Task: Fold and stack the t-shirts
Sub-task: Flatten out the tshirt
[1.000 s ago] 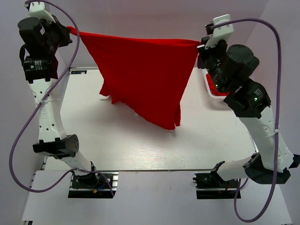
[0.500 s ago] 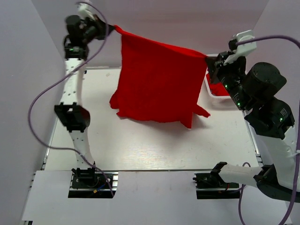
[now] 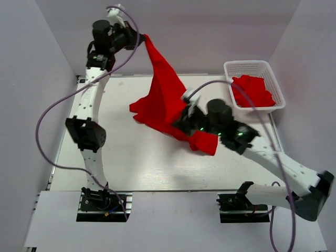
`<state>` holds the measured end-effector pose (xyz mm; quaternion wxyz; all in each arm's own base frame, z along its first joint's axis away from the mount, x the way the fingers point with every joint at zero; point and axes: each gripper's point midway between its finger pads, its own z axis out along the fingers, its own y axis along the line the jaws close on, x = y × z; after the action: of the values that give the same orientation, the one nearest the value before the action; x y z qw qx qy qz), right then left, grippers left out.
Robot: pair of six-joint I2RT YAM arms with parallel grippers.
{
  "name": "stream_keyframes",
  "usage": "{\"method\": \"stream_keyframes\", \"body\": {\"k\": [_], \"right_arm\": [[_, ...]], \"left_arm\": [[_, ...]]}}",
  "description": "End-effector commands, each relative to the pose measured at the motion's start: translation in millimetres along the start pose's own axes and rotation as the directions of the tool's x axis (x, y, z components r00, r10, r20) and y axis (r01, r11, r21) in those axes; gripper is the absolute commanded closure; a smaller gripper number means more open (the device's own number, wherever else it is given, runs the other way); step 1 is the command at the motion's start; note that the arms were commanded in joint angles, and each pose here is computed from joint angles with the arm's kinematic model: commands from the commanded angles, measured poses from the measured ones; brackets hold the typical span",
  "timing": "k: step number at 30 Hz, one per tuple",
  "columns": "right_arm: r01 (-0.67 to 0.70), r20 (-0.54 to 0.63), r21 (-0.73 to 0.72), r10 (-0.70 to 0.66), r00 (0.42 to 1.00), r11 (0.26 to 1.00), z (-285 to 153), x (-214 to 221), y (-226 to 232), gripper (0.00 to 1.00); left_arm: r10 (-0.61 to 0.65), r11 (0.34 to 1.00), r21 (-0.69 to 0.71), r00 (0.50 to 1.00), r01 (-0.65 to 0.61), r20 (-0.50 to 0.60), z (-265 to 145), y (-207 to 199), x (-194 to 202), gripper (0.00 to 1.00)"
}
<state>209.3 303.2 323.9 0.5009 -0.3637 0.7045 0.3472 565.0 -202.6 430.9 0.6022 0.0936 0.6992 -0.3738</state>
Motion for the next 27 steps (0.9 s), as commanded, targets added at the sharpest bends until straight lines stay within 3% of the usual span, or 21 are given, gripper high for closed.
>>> {"method": "stream_keyframes", "body": {"k": [1,4,5,6,7,8,11,15,18,19,20,23,24,27], "right_arm": [[-0.005,0.104,-0.293,0.037,0.994,0.956,31,8,61,1.00],[-0.015,0.058,-0.369,0.039,0.998,0.929,53,35,84,1.00],[-0.018,0.010,-0.413,0.025,1.000,0.911,66,57,95,1.00],[-0.026,-0.010,-0.429,0.024,1.000,0.903,70,70,99,1.00],[-0.051,-0.056,-0.452,0.029,0.998,0.890,76,92,107,1.00],[-0.042,-0.044,-0.505,0.022,0.999,0.862,81,96,119,1.00],[-0.052,-0.083,-0.577,0.004,0.997,0.815,86,115,145,1.00],[-0.071,-0.152,-0.632,-0.034,0.988,0.772,88,148,167,1.00],[-0.099,-0.213,-0.619,-0.045,0.976,0.779,90,172,167,0.70],[-0.088,-0.213,-0.607,-0.055,0.975,0.790,92,174,165,0.48],[-0.081,-0.218,-0.592,-0.063,0.974,0.802,90,170,159,0.41],[0.072,-0.088,-0.422,-0.120,0.989,0.904,104,113,124,0.21],[0.085,-0.093,-0.370,-0.128,0.987,0.925,104,105,108,0.16],[0.200,-0.011,-0.187,-0.205,0.979,0.962,108,50,60,0.12]], "left_arm": [[0.103,0.933,-0.347,0.995,-0.096,0.003,-77,46,-30,1.00],[0.060,0.815,-0.571,0.995,-0.094,-0.079,-135,91,1,1.00],[-0.004,0.763,-0.640,0.990,-0.088,-0.140,-156,116,35,1.00],[-0.018,0.716,-0.693,0.989,-0.091,-0.149,-174,127,45,1.00],[-0.016,0.696,-0.712,0.990,-0.090,-0.140,-194,122,46,1.00],[-0.074,0.660,-0.746,0.980,-0.091,-0.185,-212,140,84,1.00],[-0.158,0.617,-0.781,0.958,-0.093,-0.239,-248,151,137,1.00],[-0.256,0.542,-0.834,0.926,-0.101,-0.278,-284,165,183,1.00],[-0.309,0.455,-0.881,0.906,-0.126,-0.289,-311,174,203,1.00],[-0.315,0.434,-0.891,0.905,-0.131,-0.286,-319,177,206,1.00],[-0.316,0.412,-0.900,0.904,-0.143,-0.288,-327,175,207,1.00],[-0.329,0.338,-0.930,0.908,-0.143,-0.260,-351,175,211,1.00],[-0.329,0.316,-0.938,0.911,-0.143,-0.249,-359,177,211,1.00],[-0.357,0.291,-0.946,0.901,-0.145,-0.248,-373,177,221,1.00]]}}
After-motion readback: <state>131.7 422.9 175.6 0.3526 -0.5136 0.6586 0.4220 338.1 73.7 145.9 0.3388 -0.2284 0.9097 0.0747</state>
